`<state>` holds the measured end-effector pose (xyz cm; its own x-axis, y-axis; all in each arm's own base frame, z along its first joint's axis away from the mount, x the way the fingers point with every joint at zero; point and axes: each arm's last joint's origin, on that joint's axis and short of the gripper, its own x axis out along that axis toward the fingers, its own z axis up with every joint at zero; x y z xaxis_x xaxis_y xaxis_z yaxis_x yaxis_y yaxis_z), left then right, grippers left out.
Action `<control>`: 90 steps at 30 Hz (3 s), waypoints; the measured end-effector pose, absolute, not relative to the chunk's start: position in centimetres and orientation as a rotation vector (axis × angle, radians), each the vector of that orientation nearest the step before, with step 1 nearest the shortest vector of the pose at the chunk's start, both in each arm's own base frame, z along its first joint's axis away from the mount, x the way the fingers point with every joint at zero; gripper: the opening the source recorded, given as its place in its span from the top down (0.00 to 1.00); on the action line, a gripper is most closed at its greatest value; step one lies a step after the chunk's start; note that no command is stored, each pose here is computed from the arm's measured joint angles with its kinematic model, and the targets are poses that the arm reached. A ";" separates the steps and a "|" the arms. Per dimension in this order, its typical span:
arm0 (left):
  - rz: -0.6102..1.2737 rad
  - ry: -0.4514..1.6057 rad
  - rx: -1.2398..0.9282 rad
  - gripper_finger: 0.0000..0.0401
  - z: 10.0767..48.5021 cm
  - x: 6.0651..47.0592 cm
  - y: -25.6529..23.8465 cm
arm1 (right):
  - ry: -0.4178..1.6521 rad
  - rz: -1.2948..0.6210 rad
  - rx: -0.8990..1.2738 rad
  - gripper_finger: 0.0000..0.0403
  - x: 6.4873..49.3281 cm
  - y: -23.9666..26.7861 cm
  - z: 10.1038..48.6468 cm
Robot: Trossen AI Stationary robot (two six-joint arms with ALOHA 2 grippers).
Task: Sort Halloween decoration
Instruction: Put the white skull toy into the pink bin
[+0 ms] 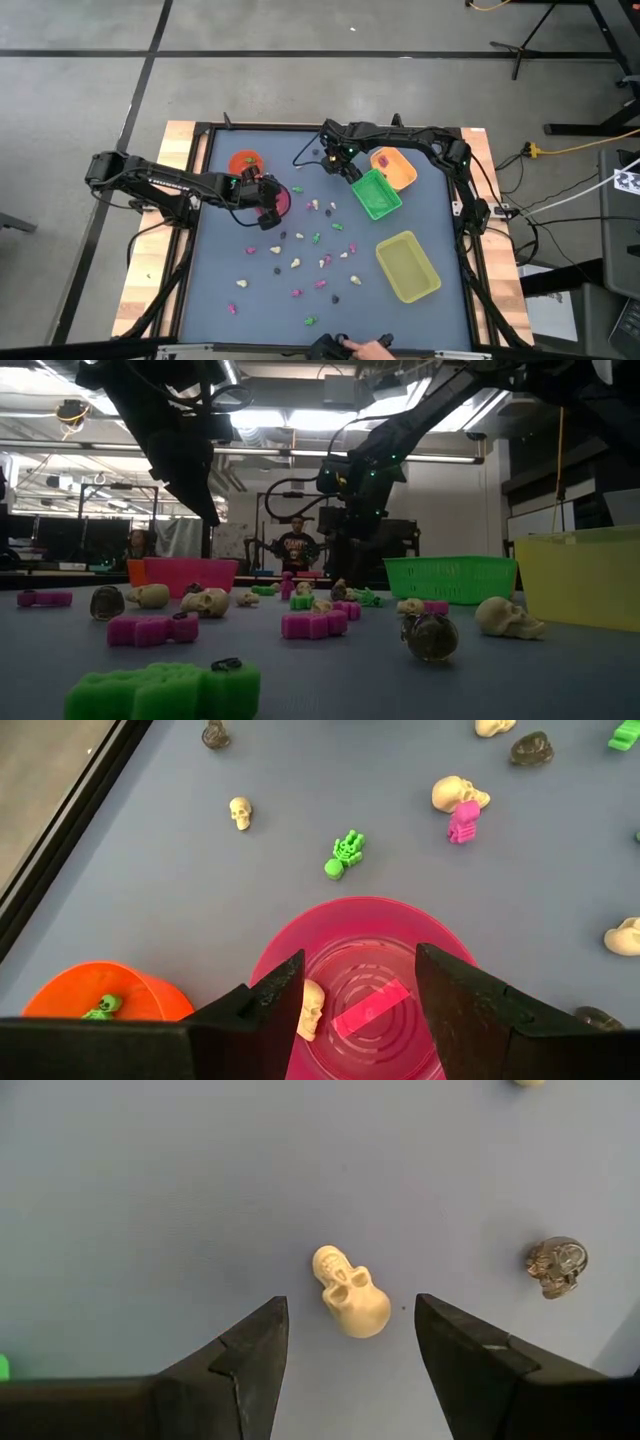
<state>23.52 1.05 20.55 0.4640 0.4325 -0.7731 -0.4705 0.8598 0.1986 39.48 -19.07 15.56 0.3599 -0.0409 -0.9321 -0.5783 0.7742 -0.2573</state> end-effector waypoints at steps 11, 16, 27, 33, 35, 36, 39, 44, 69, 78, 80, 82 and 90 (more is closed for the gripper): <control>0.555 0.936 -0.045 0.56 20.6 23.5 1.1 | 1.156 0.355 -0.635 0.65 39.7 -19.2 15.6; 0.555 0.936 -0.045 0.56 20.6 23.5 1.1 | 1.156 0.348 -0.639 0.74 39.7 -19.2 15.7; 0.555 0.936 -0.045 0.56 20.6 23.5 1.1 | 1.187 0.387 -0.617 0.79 39.6 -18.3 15.6; 0.555 0.936 -0.045 0.56 20.6 23.5 1.1 | 1.220 0.420 -0.617 0.79 39.7 -17.3 15.5; 0.555 0.937 -0.045 0.56 20.5 23.5 1.1 | 1.229 0.436 -0.619 0.79 39.7 -16.7 15.5; 0.555 0.936 -0.045 0.56 20.6 23.5 1.1 | 1.232 0.443 -0.620 0.79 39.8 -16.5 15.5; 0.555 0.936 -0.045 0.56 20.5 23.5 1.1 | 1.237 0.457 -0.623 0.79 39.9 -16.0 15.5; 0.555 0.936 -0.045 0.56 20.5 23.5 1.1 | 1.237 0.467 -0.628 0.79 40.0 -15.6 15.5; 0.553 0.937 -0.043 0.56 20.5 23.5 1.1 | 1.272 0.452 -0.616 0.79 40.0 -15.7 15.7; 0.553 0.940 -0.042 0.56 20.7 23.5 1.1 | 1.273 0.454 -0.639 0.79 40.5 -15.1 16.4; 0.545 0.929 -0.045 0.56 21.4 23.8 1.0 | 1.272 0.456 -0.646 0.79 40.6 -14.9 16.5; 0.520 0.917 -0.046 0.56 22.3 24.2 1.0 | 1.280 0.453 -0.662 0.79 40.8 -14.5 16.5; 0.422 0.903 -0.061 0.56 26.5 25.1 0.7 | 1.314 0.430 -0.773 0.79 41.6 -12.4 16.6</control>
